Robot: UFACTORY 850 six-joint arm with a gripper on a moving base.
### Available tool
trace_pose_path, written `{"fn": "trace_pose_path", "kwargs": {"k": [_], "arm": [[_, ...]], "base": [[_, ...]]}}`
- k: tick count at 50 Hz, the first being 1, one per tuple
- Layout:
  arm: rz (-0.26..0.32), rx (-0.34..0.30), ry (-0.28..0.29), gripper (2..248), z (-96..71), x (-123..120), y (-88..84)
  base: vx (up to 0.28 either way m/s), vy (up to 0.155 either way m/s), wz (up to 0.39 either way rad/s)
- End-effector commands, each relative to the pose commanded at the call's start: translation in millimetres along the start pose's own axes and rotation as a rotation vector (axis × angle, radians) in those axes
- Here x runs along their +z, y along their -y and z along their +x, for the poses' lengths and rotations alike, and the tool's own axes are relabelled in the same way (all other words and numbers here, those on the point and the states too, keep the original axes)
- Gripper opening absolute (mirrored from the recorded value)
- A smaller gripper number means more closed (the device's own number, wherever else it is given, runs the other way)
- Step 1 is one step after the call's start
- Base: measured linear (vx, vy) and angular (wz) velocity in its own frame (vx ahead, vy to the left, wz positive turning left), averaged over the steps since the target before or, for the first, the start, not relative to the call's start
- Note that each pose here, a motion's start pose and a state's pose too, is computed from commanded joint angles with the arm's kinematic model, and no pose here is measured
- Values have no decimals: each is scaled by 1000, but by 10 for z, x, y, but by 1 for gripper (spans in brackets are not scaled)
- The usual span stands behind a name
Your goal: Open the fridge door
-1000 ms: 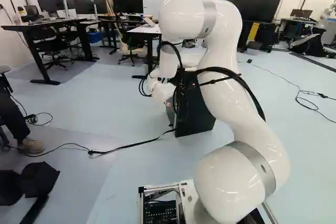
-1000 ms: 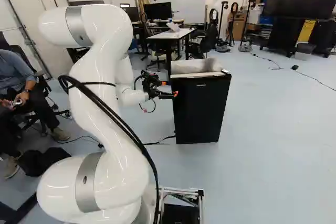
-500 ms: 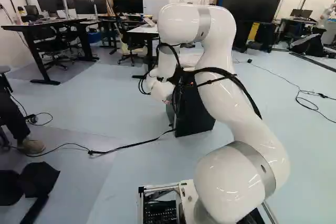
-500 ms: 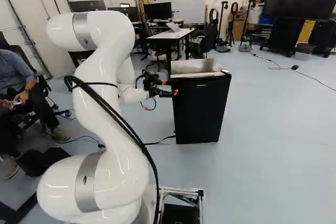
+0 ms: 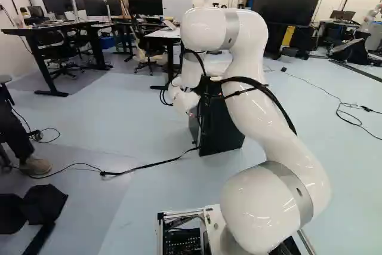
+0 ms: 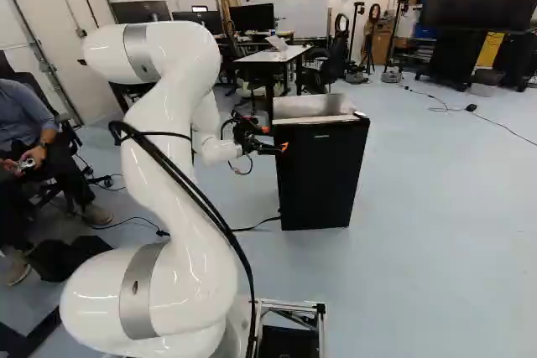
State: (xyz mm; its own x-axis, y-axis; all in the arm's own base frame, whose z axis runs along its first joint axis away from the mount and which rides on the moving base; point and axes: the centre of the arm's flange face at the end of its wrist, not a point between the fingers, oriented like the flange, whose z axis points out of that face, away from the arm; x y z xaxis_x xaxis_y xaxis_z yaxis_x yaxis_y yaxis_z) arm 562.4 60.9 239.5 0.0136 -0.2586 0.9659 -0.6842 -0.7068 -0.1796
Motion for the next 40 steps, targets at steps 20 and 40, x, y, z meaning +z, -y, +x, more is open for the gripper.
{"fn": "trace_pose_path", "kwargs": {"k": [20, 40], "arm": [[-61, 6, 3, 247, 44, 15, -184], [-122, -16, 24, 247, 114, -172, -541]], "base": [[0, 0, 0], [-1, -4, -7]]}}
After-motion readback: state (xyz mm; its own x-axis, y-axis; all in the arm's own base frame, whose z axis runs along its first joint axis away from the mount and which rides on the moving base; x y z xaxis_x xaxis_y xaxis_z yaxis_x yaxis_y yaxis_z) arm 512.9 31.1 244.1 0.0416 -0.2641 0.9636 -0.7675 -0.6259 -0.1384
